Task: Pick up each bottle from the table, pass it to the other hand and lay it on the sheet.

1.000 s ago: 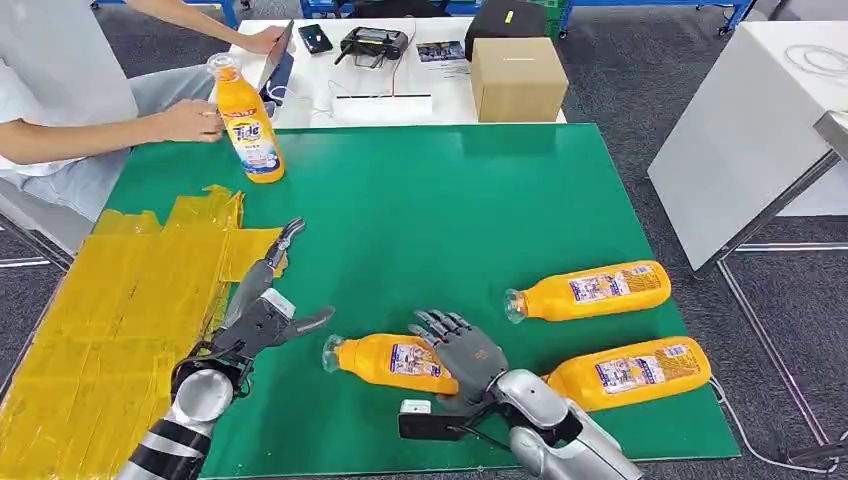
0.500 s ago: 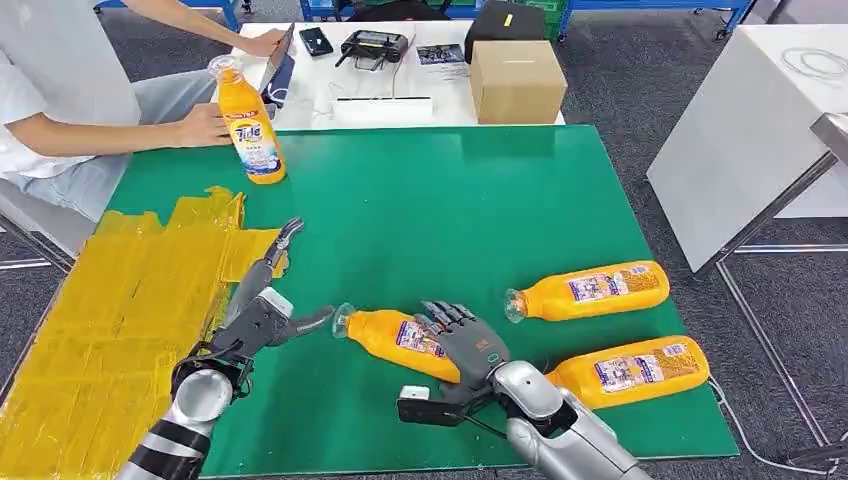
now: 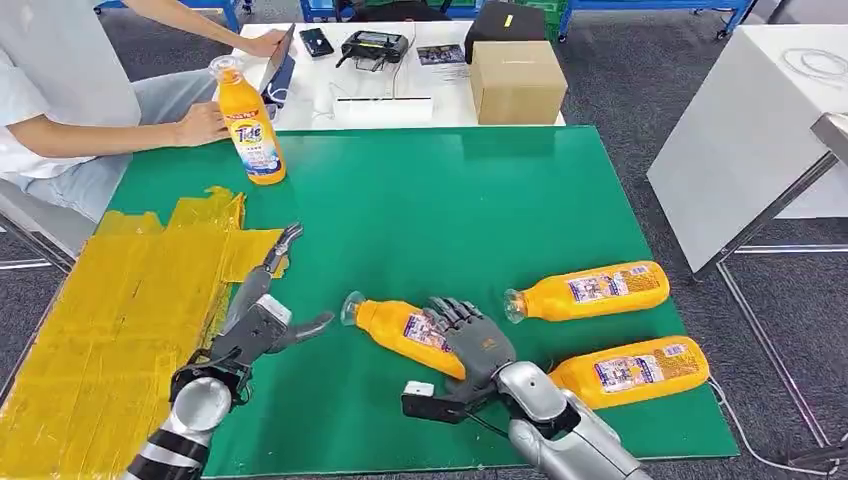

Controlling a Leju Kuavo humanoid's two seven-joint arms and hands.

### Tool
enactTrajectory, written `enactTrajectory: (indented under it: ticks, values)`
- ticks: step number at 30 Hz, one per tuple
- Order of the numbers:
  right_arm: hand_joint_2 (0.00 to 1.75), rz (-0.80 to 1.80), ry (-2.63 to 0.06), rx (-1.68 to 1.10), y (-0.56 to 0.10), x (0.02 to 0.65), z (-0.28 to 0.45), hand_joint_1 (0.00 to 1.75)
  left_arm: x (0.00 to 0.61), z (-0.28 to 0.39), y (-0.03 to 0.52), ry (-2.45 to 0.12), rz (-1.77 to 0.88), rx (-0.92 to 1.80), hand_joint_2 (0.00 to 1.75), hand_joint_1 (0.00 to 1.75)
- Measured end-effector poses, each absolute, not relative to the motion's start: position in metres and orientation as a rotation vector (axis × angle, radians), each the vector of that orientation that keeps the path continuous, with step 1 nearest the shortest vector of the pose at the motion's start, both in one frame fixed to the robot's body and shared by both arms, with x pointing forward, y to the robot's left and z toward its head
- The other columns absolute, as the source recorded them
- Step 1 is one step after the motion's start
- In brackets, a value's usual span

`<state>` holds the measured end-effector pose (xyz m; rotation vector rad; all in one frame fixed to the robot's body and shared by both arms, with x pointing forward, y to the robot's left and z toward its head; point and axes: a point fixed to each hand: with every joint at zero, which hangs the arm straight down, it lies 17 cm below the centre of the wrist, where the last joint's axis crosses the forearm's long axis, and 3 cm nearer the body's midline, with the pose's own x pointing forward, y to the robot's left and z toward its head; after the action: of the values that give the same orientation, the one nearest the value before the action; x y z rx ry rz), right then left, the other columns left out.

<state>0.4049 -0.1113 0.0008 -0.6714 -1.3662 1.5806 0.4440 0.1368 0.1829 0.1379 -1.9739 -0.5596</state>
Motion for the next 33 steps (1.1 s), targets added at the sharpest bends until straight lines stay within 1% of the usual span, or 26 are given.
enactTrajectory:
  ticks: [14, 19, 22, 27, 33]
  values:
    - [1.75, 1.550, -1.386, -0.689, -0.121, 0.401, 0.010, 0.00, 0.439, 0.184, 0.142, -1.977, -0.540, 0.148, 1.75, 0.00]
    - [1.75, 1.507, -1.353, -0.608, -0.123, 0.403, 0.005, 0.00, 0.439, 0.184, 0.143, -1.977, -0.539, 0.149, 1.75, 0.00]
    - [1.75, 1.455, -1.343, -0.540, -0.125, 0.408, 0.004, 0.00, 0.439, 0.184, 0.142, -1.979, -0.540, 0.148, 1.75, 0.00]
    - [1.75, 1.409, -1.326, -0.508, -0.129, 0.418, 0.003, 0.00, 0.440, 0.186, 0.142, -1.981, -0.532, 0.141, 1.75, 0.00]
    - [1.75, 1.413, -1.284, -0.538, -0.139, 0.432, -0.002, 0.00, 0.444, 0.192, 0.143, -1.992, -0.521, 0.141, 1.75, 0.00]
